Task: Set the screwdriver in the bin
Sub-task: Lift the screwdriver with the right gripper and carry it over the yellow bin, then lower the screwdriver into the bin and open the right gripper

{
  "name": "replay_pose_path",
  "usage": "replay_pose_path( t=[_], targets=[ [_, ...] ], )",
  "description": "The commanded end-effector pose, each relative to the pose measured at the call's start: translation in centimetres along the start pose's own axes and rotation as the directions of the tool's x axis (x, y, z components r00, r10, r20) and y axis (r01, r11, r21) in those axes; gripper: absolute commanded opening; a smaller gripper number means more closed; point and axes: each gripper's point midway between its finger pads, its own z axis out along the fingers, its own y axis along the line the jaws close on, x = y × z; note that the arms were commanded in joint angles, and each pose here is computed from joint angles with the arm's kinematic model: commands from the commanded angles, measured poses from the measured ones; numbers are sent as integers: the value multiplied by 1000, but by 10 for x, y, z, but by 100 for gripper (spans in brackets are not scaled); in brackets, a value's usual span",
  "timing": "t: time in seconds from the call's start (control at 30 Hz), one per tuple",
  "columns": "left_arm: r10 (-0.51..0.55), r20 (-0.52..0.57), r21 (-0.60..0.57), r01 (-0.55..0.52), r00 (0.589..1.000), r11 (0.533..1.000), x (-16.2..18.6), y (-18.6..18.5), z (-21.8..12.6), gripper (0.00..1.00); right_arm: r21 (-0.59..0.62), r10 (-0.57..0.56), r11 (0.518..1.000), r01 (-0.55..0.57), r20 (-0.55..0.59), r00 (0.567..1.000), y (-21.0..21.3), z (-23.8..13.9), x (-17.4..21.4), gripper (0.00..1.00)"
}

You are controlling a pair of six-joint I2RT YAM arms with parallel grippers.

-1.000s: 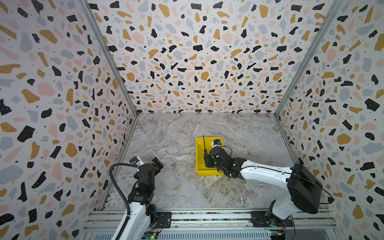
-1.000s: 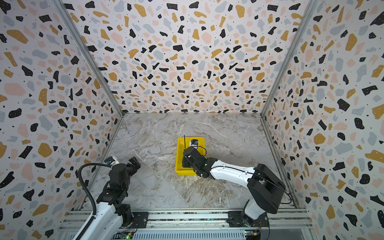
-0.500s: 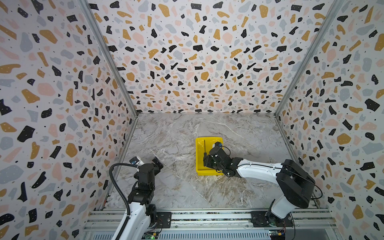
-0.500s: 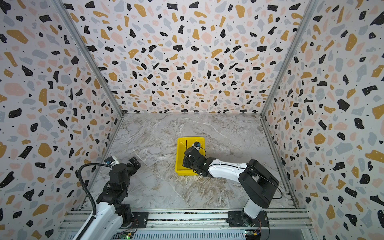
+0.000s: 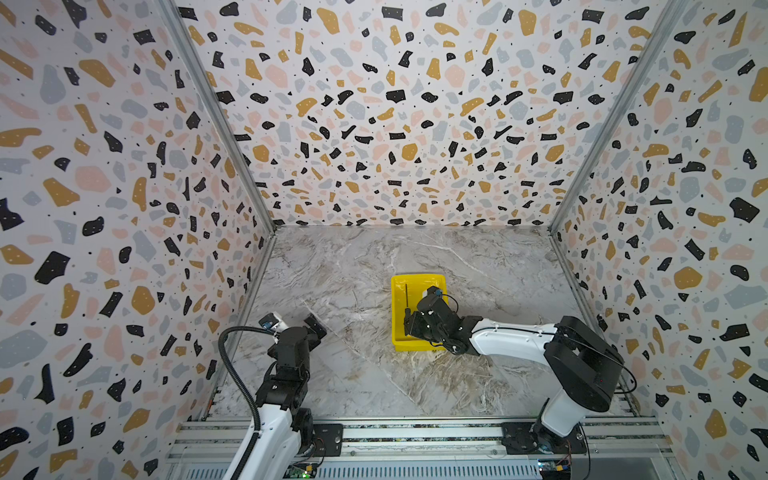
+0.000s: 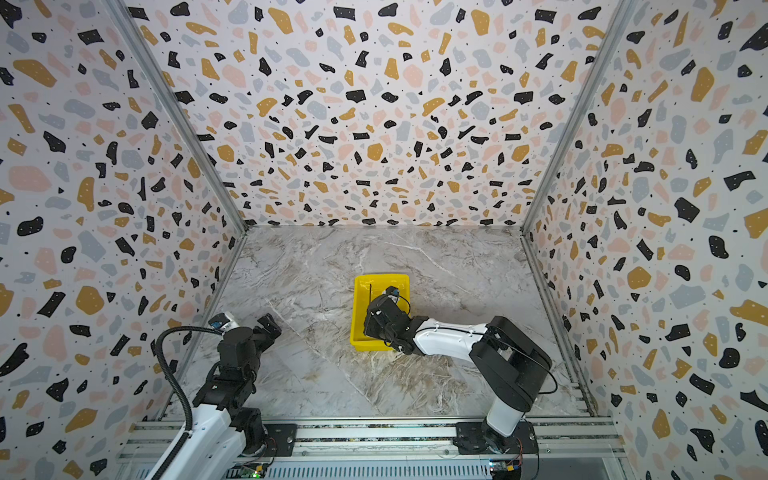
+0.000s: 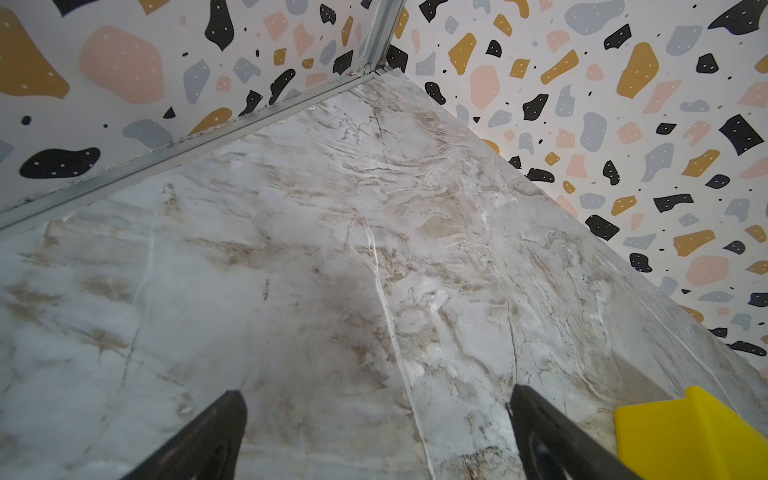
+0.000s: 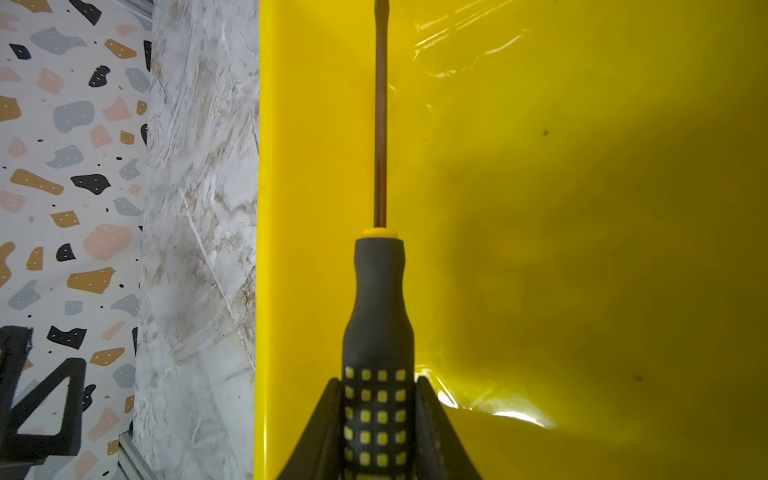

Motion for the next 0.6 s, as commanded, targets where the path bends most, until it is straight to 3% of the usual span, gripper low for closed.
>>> replay_pose_path(
  t=[0.0,0.33,0.57],
  targets=[
    [-11,30,10,11,999,1000,-4,-1,0,100,-17,0,1000,0,3,1000,8,1,-5,30],
    [-11,28,9,11,1000,1000,-4,-1,0,100,-54,-34,998,34,13,999,23,-10,-12,48],
    [-13,28,14,12,1000,1000,-4,-2,0,100,-56,-106,992,115,136,985,35,-53,-46,54]
  ],
)
